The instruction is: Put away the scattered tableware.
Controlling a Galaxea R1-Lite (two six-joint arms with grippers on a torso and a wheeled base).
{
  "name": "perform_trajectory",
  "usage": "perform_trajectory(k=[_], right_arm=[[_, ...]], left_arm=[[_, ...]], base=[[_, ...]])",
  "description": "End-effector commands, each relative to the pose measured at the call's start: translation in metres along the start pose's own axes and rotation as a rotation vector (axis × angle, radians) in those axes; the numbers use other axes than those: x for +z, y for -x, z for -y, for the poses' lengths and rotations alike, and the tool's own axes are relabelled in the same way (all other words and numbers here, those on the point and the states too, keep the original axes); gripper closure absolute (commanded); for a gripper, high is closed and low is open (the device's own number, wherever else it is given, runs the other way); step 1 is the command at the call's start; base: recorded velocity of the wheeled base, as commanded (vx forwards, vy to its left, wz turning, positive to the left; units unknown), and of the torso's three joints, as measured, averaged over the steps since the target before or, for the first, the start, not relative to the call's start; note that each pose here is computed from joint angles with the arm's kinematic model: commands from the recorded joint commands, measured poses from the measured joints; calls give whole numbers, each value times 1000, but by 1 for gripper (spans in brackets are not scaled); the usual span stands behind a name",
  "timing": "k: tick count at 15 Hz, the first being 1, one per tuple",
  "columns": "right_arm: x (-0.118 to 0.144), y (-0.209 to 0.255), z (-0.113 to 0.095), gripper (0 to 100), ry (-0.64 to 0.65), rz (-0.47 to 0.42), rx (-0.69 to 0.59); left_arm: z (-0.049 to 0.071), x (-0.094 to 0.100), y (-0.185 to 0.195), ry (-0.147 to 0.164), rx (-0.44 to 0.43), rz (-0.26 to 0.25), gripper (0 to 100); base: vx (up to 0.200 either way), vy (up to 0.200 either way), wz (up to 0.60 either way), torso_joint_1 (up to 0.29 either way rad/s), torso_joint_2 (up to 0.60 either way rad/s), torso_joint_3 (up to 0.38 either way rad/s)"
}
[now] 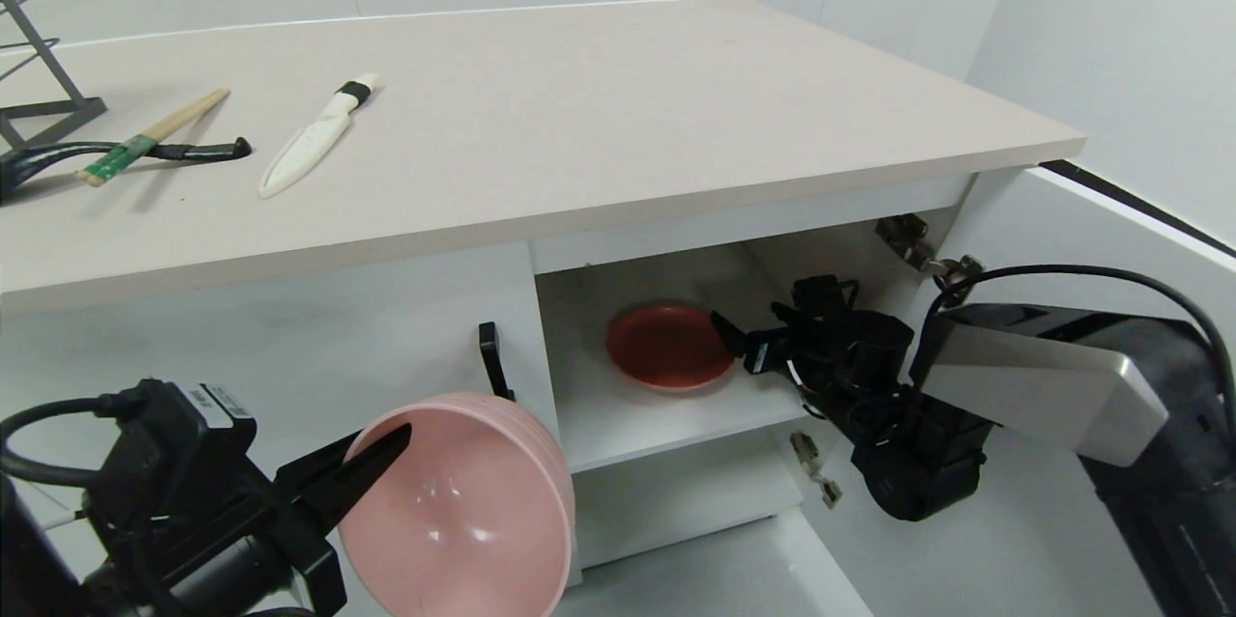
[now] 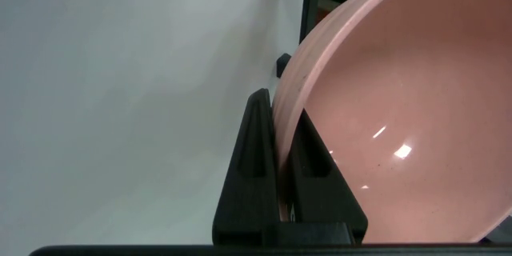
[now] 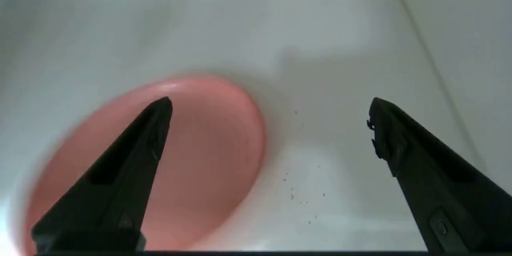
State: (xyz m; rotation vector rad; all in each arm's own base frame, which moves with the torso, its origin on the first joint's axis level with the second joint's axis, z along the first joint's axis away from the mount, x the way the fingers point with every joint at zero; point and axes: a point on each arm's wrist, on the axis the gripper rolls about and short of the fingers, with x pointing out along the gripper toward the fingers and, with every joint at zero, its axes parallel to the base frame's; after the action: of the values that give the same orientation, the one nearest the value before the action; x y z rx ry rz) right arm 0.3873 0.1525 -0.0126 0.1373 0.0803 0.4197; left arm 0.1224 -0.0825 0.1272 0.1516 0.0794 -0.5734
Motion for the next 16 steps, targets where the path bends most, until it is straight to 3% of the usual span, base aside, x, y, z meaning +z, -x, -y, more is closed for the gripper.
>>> perform_trajectory(k=[1, 3, 5, 8, 9, 11, 12, 13, 14, 15, 16], right_arm=[[48, 42, -25, 0, 60, 17, 37], [72, 96, -49, 0, 83, -23, 94], [85, 136, -57, 0, 90, -42, 119], [91, 169, -56, 0, 90, -62, 119], [90, 180, -55, 0, 90, -79, 117], [85, 187, -52, 0, 90, -115, 105], [82, 191, -51, 0, 91, -136, 103], [77, 199, -48, 0, 89, -169, 94], [78, 199, -46, 0, 89, -166, 84], [78, 199, -45, 0, 88, -169, 78], [77, 200, -42, 0, 85, -172, 66]], left_arm=[[0, 0, 0, 0, -3, 1, 100], [2, 0, 0, -3, -11, -1, 100], [4, 3, -2, -7, -24, 16, 100], [19, 23, -19, -56, -96, 91, 100], [34, 29, -33, -91, -95, 93, 100], [53, 27, -48, -112, -98, 77, 100], [62, 26, -52, -113, -126, 92, 100], [81, 20, -66, -151, -133, 119, 100], [92, 13, -81, -212, -93, 137, 100], [102, 5, -90, -250, -91, 124, 100], [119, 2, -97, -253, -116, 123, 100]], base=[[0, 0, 0, 0, 0, 0], [0, 0, 0, 0, 0, 0], [0, 0, 0, 0, 0, 0], [0, 0, 0, 0, 0, 0], [0, 0, 0, 0, 0, 0], [0, 0, 0, 0, 0, 0], [0, 0, 0, 0, 0, 0], [0, 0, 0, 0, 0, 0], [0, 0, 0, 0, 0, 0], [0, 0, 0, 0, 0, 0], [0, 0, 0, 0, 0, 0]])
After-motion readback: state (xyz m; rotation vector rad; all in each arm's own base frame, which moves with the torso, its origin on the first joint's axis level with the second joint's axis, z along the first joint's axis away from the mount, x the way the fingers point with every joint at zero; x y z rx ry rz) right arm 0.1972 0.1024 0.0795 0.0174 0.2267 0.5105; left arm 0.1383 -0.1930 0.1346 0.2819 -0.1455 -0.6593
